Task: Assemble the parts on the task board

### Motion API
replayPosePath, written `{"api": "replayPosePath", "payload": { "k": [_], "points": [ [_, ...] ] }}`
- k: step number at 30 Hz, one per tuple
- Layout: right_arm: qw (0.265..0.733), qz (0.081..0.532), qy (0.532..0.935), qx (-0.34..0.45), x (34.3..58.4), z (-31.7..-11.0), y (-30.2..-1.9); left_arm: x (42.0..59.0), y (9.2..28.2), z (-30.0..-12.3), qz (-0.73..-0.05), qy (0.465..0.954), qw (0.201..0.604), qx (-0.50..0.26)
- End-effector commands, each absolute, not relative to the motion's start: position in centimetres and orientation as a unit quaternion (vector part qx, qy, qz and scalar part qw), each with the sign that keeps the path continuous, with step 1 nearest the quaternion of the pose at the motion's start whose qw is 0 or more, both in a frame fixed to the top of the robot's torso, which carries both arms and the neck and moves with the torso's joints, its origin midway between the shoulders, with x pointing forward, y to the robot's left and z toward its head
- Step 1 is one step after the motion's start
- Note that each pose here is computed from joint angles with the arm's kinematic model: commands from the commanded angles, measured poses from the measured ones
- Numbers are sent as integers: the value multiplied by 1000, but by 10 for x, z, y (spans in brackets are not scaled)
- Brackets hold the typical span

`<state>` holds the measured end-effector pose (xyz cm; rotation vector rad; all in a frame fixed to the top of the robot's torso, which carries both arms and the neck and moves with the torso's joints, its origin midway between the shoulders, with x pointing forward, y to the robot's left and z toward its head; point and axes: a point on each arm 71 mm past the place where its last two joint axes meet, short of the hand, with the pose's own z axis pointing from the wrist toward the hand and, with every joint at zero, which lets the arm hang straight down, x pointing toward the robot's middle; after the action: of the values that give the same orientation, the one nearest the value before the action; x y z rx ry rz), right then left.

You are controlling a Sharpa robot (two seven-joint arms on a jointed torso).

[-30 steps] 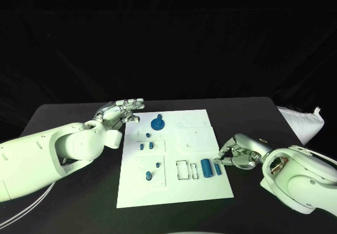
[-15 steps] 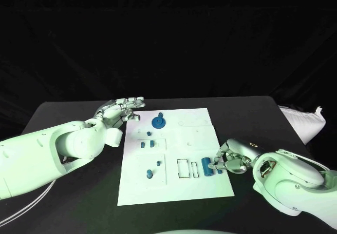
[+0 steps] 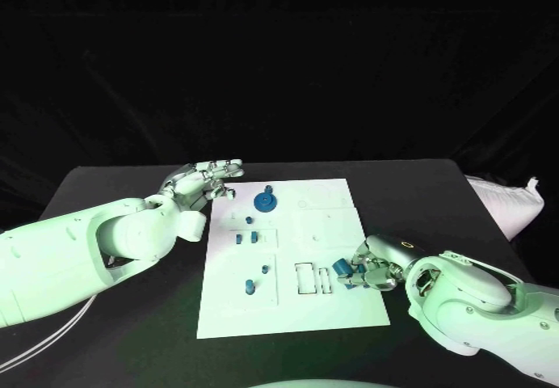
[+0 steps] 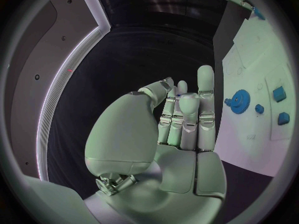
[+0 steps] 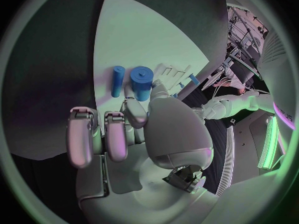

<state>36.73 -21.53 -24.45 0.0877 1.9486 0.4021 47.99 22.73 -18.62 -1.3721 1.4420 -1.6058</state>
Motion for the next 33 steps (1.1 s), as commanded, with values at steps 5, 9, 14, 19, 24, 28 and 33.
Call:
{"api": "replayPosePath", "payload": {
  "k": [5, 9, 14, 19, 24, 28, 33],
  "points": [
    [521, 159, 838, 22, 367, -259, -207, 479, 224, -185, -609, 542, 280, -507],
    [518, 162, 839, 24, 367, -263, -203, 479, 225, -185, -609, 542, 280, -507],
    [534, 169, 828, 43, 367, -262, -203, 479, 226, -185, -608, 542, 281, -508],
    [551, 183, 811, 73, 366, -256, -205, 479, 227, -185, -608, 542, 281, -508],
    [563, 202, 795, 104, 363, -246, -205, 479, 227, -185, -608, 542, 281, -508],
    [569, 217, 784, 124, 361, -234, -204, 479, 227, -185, -608, 542, 280, -508],
    [560, 226, 785, 141, 361, -227, -203, 479, 227, -185, -608, 542, 280, -508]
  ]
}}
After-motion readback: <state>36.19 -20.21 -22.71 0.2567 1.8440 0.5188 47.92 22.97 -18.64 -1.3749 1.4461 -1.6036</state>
